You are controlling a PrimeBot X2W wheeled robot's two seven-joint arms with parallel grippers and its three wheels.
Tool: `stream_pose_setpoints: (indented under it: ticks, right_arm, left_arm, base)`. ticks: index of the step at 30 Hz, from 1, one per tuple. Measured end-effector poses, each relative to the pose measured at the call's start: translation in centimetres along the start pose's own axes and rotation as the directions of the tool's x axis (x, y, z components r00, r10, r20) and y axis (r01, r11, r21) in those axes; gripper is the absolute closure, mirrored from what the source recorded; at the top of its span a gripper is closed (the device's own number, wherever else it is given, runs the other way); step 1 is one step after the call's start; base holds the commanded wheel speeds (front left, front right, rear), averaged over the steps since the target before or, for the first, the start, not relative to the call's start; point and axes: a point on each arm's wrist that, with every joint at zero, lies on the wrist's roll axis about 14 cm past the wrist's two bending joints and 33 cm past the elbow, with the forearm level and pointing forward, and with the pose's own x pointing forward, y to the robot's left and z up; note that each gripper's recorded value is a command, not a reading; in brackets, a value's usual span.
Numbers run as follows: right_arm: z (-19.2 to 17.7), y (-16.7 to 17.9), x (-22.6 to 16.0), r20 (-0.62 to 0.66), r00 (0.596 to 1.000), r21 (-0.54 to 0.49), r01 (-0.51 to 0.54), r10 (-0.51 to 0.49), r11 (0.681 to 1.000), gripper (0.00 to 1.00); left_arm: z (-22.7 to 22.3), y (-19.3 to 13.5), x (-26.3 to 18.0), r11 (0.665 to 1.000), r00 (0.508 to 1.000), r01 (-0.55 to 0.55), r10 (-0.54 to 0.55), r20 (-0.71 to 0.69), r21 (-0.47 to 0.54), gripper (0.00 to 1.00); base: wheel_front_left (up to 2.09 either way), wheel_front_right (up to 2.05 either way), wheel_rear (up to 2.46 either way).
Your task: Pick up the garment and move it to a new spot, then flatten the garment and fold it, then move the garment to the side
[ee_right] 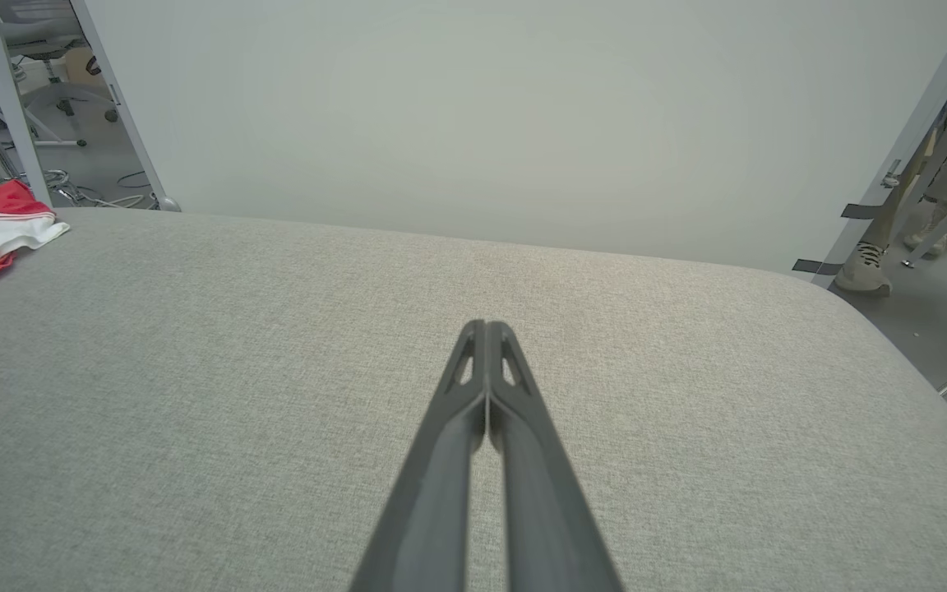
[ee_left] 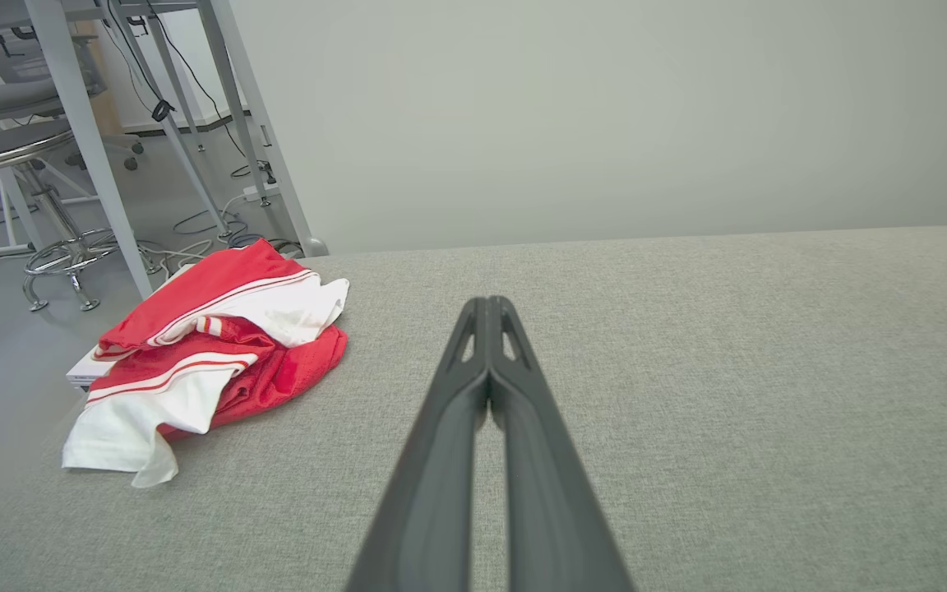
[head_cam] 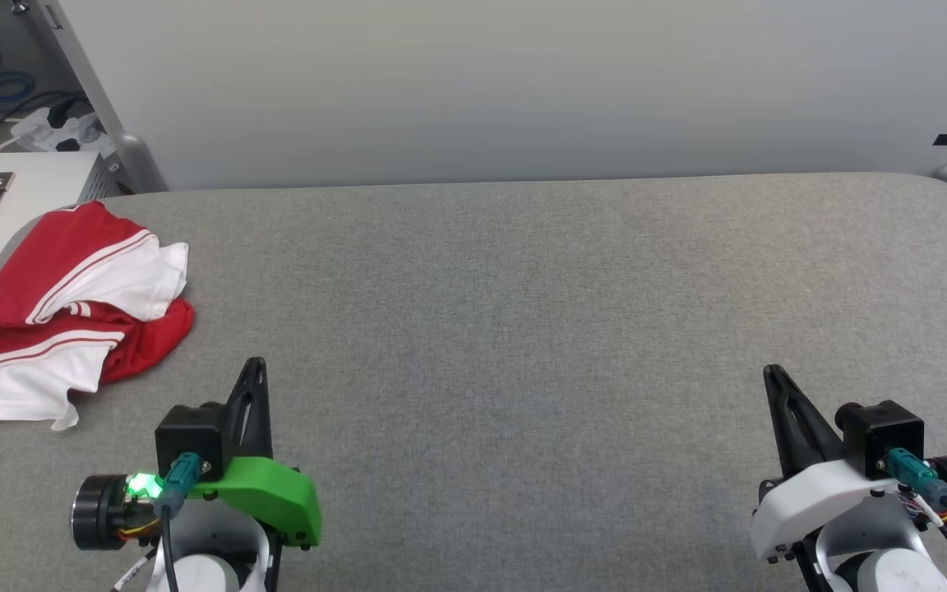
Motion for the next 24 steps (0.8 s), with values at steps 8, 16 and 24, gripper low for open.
stream_pose_setpoints:
  ticks: [8,16,24]
  right_arm:
    - [-0.01,0.00,0.00,0.000,1.000,0.001,0.000,0.000,1.000,0.00]
    - [-0.11,-0.02,0.00,0.000,1.000,0.009,0.000,0.000,1.000,0.00]
    - [-0.08,-0.29,-0.03,0.014,1.000,0.021,0.008,-0.009,1.000,0.00]
  left_arm:
    - [0.01,0.01,0.02,1.000,1.000,0.000,0.000,0.000,0.000,0.00]
    - [-0.13,-0.04,0.01,1.000,1.000,0.001,-0.001,0.001,-0.009,0.00]
    - [-0.37,-0.20,-0.01,1.000,1.000,0.006,-0.006,0.003,-0.024,0.00]
  base:
    - [0.00,0.00,0.00]
    - [0.00,0.00,0.00]
    - [0.00,0.00,0.00]
